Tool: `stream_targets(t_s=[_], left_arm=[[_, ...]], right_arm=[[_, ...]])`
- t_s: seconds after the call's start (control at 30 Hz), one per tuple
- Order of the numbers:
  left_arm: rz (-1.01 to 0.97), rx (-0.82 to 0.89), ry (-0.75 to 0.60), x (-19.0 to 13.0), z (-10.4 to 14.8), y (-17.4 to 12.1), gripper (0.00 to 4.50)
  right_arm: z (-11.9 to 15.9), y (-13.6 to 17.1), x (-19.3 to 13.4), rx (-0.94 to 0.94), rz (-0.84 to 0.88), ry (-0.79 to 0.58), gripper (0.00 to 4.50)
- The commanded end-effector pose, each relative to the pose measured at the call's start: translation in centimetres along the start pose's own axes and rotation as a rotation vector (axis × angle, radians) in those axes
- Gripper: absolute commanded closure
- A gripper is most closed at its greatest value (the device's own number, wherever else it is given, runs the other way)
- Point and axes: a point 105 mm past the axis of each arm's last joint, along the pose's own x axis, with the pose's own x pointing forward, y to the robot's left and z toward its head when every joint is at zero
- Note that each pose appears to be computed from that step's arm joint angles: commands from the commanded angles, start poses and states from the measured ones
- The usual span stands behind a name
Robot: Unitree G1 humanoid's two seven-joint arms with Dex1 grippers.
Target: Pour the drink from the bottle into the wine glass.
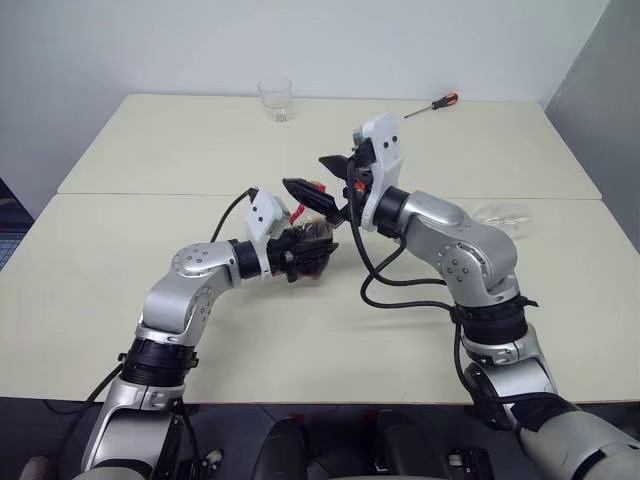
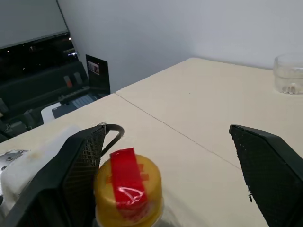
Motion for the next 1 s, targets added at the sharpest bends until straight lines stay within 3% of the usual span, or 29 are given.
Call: stream_targets(t_s=[0.03, 0.83, 1.0], left_arm=[[-0.014, 0.063, -0.072, 0.0, 2.4, 0.0, 2.51], [-0.041, 0.049, -0.109, -0.4, 3.4, -0.3, 2.51], [-0.031, 0.06, -0.108, -0.4, 3.6, 0.2, 2.51]], right_arm=[[1.8, -0.1, -0.2, -0.038, -0.009, -0.065, 0.04], [3.1, -4.0, -4.0, -0.076, -0.077, -0.053, 0.04], [2.2, -4.3, -5.4, -0.09, -0.077, -0.015, 0.04]])
